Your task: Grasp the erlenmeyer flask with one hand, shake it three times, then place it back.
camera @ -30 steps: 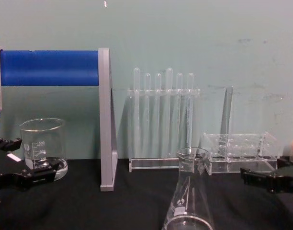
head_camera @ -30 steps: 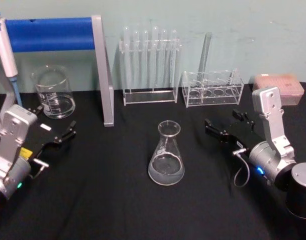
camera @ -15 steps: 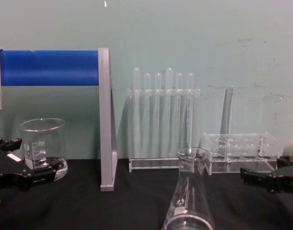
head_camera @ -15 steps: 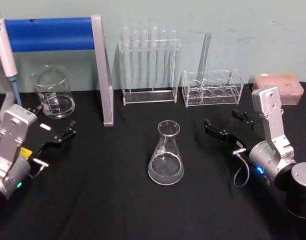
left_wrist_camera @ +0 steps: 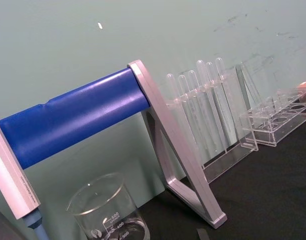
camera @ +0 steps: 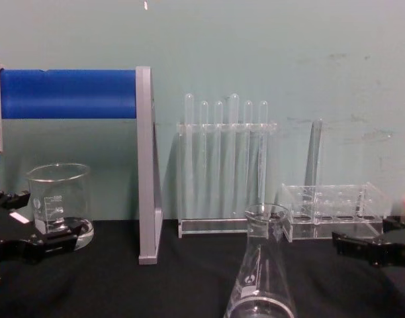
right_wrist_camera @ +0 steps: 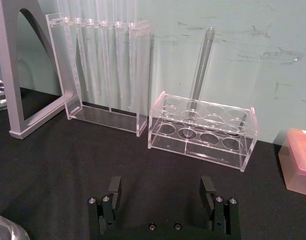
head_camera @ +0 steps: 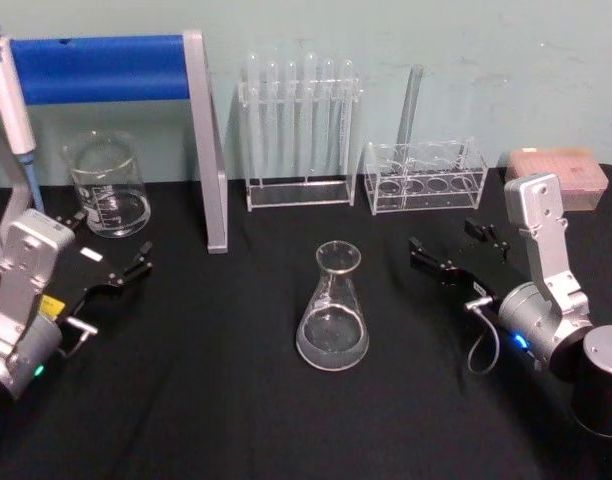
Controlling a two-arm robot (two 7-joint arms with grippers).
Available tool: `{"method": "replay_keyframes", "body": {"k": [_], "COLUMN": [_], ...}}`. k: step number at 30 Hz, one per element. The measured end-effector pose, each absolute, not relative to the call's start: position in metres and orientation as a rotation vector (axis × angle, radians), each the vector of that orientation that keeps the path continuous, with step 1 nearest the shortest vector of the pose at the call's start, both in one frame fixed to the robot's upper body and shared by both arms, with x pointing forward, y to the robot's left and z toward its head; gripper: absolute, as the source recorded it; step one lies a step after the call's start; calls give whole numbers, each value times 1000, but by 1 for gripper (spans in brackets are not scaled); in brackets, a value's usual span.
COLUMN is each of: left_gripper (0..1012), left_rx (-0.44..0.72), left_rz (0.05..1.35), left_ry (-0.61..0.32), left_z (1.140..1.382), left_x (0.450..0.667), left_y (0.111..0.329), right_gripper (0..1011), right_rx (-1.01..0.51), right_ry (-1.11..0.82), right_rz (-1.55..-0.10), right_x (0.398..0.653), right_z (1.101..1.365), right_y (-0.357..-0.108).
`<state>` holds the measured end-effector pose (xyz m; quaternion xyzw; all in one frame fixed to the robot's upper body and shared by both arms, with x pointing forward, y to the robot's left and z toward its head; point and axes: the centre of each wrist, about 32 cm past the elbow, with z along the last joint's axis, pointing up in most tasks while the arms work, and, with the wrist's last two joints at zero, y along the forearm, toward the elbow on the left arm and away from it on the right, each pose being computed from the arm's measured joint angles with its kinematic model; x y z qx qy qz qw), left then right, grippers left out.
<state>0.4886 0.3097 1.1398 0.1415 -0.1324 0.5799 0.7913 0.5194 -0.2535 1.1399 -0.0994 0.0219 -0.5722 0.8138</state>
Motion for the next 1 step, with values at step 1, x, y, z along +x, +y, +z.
{"method": "replay_keyframes", "body": {"k": [1], "left_gripper": [1001], "left_rx": [305], "left_rz": [1248], "left_ry": [-285], "left_z": [1140], "left_x": [489], "left_y": [310], "right_gripper": [1000], "right_rx": [-212], "right_ry": [47], "right_rz": [-1221], "right_x": [519], "right_z": [1140], "right_y": [-254]}}
